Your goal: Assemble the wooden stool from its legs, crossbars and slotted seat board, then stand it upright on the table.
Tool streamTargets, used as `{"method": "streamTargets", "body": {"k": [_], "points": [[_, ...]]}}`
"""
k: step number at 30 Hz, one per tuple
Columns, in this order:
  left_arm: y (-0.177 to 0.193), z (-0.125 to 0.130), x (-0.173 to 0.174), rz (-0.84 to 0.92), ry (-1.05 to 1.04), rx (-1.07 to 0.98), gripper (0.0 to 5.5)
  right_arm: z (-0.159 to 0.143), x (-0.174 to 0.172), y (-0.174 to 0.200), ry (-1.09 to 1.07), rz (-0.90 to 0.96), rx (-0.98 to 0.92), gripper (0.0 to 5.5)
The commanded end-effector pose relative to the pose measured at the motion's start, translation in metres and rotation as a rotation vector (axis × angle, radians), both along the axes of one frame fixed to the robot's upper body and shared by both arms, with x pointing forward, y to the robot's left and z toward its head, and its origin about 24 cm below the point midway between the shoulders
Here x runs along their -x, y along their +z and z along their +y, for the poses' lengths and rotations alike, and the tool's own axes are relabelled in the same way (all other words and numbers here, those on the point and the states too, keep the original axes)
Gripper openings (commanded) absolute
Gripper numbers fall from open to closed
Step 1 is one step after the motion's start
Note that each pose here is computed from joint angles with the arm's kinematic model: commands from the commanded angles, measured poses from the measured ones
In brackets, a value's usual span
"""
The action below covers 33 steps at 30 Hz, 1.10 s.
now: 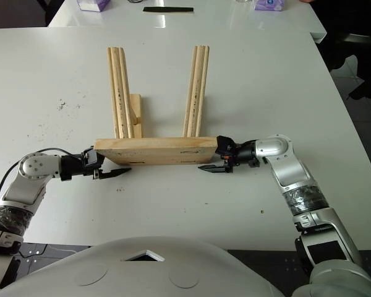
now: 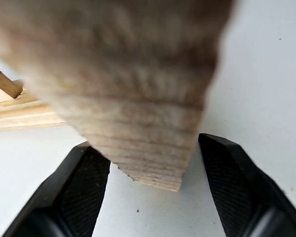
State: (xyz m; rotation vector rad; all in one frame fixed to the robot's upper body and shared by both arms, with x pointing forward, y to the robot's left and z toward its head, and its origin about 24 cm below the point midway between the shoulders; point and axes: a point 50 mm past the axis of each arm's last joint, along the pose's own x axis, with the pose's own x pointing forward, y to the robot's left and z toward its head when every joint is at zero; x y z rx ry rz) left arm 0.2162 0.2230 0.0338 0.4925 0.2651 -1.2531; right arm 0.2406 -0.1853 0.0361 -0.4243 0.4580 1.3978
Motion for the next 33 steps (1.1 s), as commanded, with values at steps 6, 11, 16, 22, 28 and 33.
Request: {"method": "streamTargets", "body": {"k": [6,11,16,22,28,33], "points": [[0.014,-0.006,-0.003,0.03,0.009,0.08,1.72,0.002,0.003,0.013,0.051,0.014,-0.052,1.94],[0.034,-0.004,0.003,0.135,0.022,0.173,1.53,-0.001,0.013,0.031,0.072,0.097,-0.099,1.41],[0.061,0.0,0.017,0.257,0.175,0.466,1.53,0.001,0.033,0.063,0.072,0.29,-0.255,1.39],[0.125,-0.017,0.025,0.284,0.346,1.175,1.53,0.024,0.049,0.12,0.019,0.507,-0.699,1.39],[0.154,-0.023,0.024,0.274,0.503,1.648,1.56,0.037,0.048,0.165,-0.046,0.577,-1.077,1.4],[0.171,-0.031,0.024,0.325,0.511,1.868,1.62,0.051,0.043,0.186,-0.105,0.556,-1.318,1.4]]}}
